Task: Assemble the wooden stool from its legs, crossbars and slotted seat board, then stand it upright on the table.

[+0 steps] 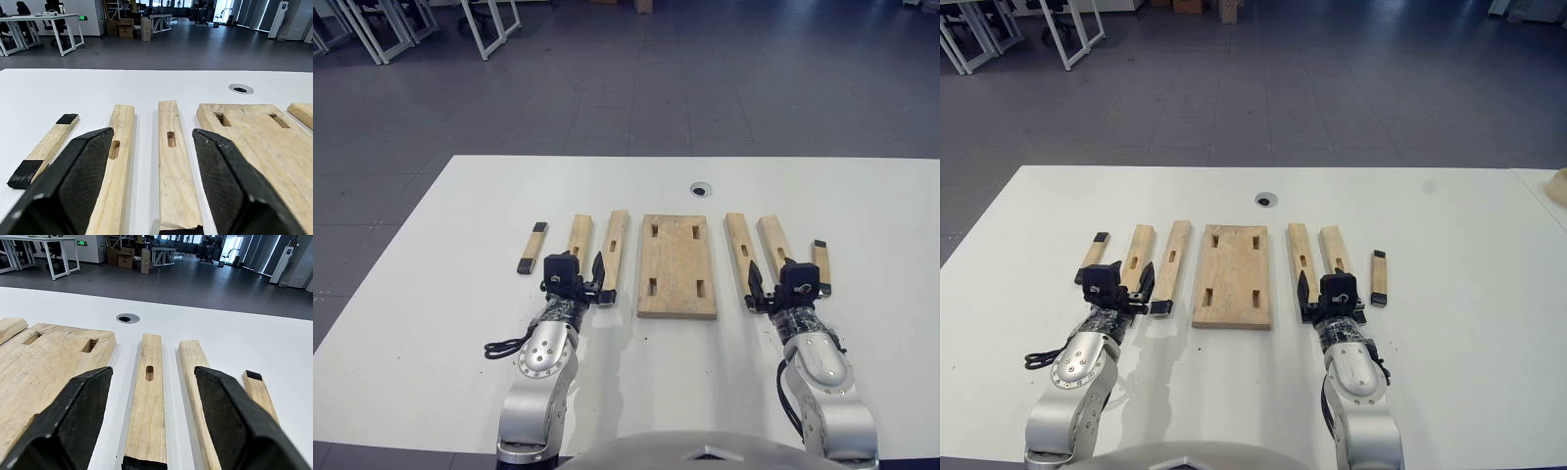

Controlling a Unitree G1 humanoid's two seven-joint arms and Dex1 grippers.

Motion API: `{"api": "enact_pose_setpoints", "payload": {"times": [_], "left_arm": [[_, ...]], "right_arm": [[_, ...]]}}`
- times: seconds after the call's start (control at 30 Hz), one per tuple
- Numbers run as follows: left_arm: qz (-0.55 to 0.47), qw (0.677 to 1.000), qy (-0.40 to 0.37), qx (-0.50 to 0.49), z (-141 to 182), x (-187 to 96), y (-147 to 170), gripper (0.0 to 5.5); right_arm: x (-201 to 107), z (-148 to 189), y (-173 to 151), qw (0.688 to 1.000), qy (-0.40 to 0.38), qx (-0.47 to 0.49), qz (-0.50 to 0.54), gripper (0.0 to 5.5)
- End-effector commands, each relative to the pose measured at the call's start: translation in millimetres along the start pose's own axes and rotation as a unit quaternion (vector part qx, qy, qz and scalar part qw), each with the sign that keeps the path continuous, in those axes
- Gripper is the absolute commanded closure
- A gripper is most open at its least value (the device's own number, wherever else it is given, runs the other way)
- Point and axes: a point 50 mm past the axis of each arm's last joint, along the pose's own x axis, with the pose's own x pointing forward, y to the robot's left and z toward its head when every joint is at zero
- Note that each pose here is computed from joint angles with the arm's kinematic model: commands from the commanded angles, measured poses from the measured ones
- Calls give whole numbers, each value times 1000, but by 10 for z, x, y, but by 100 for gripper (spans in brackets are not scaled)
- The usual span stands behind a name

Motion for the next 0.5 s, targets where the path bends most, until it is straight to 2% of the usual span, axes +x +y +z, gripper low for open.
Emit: {"api": "enact_pose_setpoints", "payload": {"times": [0.03, 0.5], "left_arm": [[-2, 1000, 1, -2, 15, -6, -24, 249], [-1, 1000, 6, -4, -18, -11, -5, 249]], "right_arm": [[-6, -21, 5, 1000, 8, 3, 5, 241], [-14, -26, 40, 1000, 9, 4, 8, 241]]}}
